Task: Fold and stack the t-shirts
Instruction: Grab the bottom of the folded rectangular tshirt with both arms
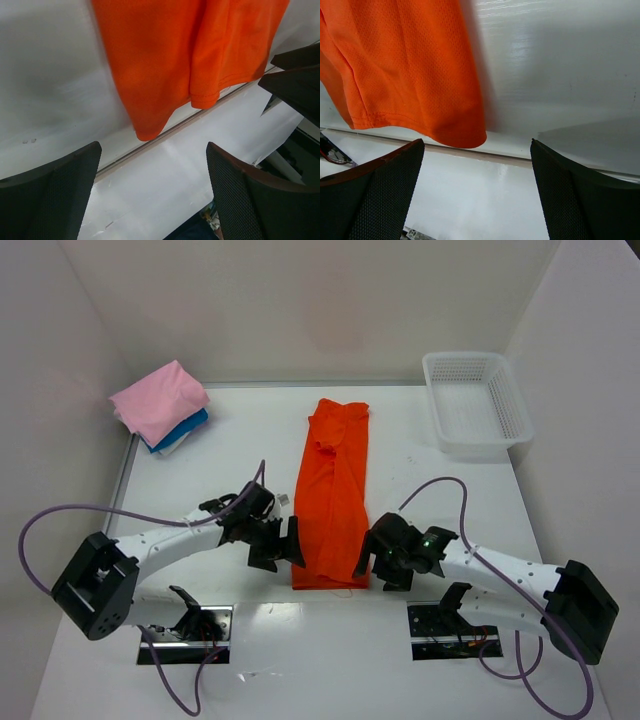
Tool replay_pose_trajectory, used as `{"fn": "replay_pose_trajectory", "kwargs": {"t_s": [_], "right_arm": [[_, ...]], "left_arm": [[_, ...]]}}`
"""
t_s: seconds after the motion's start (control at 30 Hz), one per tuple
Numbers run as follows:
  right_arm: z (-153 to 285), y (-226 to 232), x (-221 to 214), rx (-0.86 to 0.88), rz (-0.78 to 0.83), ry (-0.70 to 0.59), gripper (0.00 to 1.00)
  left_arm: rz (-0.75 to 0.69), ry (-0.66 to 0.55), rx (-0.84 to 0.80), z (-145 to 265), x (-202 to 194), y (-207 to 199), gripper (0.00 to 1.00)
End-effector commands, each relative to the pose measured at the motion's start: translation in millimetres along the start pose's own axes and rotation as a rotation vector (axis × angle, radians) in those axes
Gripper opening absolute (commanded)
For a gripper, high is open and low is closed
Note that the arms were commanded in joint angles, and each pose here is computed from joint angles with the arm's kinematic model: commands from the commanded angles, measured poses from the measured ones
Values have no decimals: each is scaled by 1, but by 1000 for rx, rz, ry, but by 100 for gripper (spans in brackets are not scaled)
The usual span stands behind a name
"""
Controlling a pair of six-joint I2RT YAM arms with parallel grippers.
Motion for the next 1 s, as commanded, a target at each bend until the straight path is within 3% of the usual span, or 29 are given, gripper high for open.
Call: {"fn": "replay_pose_trajectory", "kwargs": {"t_s": [0.0, 0.47, 0.83, 0.97], "right_arm": [[-5, 9, 4, 47, -12, -35, 92], [-12, 15, 11, 54, -31, -61, 87], [-10, 11, 9, 93, -60, -78, 74], [-10, 13, 10, 103, -59, -82, 74]], "left_arm": [[44, 40, -18, -10, -8, -3, 93], [88, 79, 35, -25, -19, 7, 90], [132, -14, 43, -34, -18, 9, 88], [152, -43, 53, -35, -18, 12, 86]]}}
Point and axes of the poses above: each gripper's point midway between its finger pads, its own z axis back along the fingers, its own y axis along the line the jaws close on, x = y × z, the point moved 3 cm from there along z, back along the fingers, and after that the axes turned 5 degrees about z, right-handed, at the moved point
